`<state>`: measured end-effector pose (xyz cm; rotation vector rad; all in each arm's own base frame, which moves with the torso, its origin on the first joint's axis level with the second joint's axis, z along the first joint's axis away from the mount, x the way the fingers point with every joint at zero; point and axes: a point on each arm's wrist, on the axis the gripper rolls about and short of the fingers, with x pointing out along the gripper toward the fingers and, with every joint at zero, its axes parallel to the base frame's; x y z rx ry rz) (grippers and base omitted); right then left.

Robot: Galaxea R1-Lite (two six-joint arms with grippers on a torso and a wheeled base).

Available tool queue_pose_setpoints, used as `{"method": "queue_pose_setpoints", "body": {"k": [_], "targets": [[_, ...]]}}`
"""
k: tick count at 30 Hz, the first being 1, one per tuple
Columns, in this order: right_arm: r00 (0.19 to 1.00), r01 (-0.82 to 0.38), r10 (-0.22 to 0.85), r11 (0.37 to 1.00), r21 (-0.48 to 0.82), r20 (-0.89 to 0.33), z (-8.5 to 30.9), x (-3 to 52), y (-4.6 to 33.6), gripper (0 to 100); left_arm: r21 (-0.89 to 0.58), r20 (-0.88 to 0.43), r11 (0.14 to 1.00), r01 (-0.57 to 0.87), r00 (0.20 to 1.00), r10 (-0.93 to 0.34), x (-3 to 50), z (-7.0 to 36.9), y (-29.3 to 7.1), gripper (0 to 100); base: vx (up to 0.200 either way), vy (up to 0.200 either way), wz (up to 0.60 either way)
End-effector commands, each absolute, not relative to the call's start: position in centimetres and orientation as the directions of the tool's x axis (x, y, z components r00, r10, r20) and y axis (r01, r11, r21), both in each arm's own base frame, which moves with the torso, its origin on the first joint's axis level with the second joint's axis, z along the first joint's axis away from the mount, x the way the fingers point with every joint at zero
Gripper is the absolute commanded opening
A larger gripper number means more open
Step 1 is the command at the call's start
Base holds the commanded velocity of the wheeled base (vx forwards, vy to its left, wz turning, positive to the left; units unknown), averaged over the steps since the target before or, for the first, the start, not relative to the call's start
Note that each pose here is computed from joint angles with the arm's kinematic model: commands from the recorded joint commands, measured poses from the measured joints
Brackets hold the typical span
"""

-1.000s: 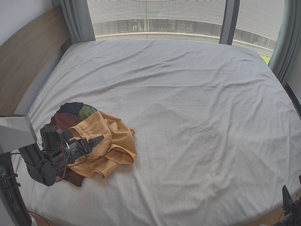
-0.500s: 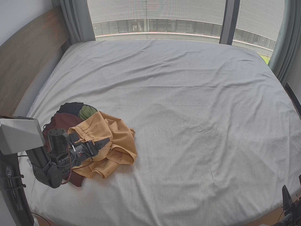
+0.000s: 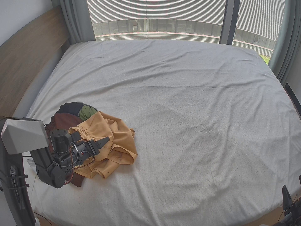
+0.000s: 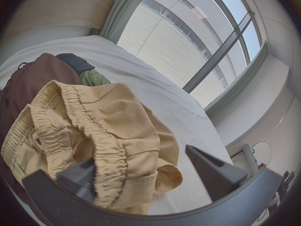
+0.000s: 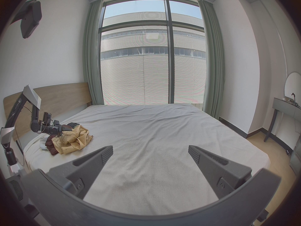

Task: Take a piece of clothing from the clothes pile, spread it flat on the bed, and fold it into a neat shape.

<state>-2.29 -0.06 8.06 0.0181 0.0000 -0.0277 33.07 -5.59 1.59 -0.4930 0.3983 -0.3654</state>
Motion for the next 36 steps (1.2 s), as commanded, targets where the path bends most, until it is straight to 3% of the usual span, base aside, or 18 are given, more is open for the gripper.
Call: {"method": "queue_pose_setpoints", "body": {"k": [1, 24, 36], "targets": [[1.0, 0.028, -0.028, 0.999, 0.018, -0.006, 7.5, -2.2, -0.1, 100, -0.521, -0.288, 0.821, 0.233, 0.857, -0.427, 33.1, 0.8, -5.6, 0, 0.0, 0.0, 0.0], [1.0, 0.028, -0.028, 0.999, 0.017, -0.006, 7.5, -2.2, -0.1, 100, -0.54, -0.213, 0.789, 0.295, 0.858, -0.467, 32.6, 2.1, -5.5, 0, 0.0, 0.0, 0.0], [1.0, 0.028, -0.028, 0.999, 0.017, -0.006, 7.5, -2.2, -0.1, 100, -0.72, -0.12, 0.64, 0.266, 0.862, -0.493, 31.9, 5.6, -5.6, 0, 0.0, 0.0, 0.0]]}}
